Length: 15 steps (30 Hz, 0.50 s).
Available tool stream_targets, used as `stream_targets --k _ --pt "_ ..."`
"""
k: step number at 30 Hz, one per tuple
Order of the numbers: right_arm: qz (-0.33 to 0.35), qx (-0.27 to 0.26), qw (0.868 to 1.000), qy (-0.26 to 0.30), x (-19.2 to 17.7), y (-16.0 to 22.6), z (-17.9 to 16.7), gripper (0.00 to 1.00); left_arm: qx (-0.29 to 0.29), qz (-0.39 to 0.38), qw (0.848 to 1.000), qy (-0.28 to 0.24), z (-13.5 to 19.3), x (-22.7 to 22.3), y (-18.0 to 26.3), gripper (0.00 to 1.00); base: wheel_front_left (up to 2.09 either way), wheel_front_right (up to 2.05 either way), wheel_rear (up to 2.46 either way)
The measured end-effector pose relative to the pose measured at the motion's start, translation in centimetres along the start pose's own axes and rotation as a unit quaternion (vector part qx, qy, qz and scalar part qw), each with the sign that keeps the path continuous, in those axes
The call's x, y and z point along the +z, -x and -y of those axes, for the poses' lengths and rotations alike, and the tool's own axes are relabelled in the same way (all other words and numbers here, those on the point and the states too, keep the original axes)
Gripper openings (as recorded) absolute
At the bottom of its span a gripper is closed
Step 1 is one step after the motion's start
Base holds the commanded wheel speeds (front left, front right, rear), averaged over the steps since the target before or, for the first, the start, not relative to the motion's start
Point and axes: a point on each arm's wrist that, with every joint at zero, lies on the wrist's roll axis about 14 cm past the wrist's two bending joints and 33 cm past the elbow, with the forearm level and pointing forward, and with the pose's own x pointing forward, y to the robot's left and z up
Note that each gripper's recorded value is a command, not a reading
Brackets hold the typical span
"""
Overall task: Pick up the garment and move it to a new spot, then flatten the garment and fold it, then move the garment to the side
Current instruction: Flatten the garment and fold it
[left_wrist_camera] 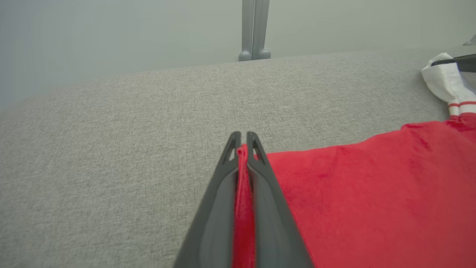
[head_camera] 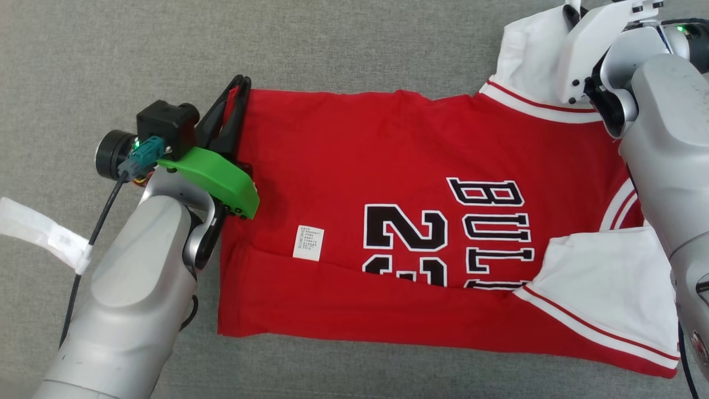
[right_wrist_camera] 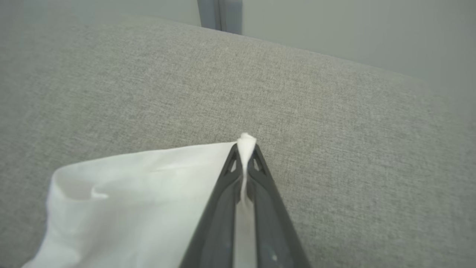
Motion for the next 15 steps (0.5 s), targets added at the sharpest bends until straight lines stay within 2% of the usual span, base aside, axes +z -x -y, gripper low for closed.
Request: stream_targets --k 6,15 --pt "0.080 -0.002 0.997 -0.006 2.4 2.8 0.6 0.00 0.000 0.022 1.000 0.014 0.3 0.9 1.0 0.00 0.00 0.00 0.00" --pt "0.149 0.005 0.988 -0.028 1.4 10.2 1.8 0.00 -0.011 0.066 0.997 0.031 1.8 3.2 3.7 0.00 0.00 0.00 0.00"
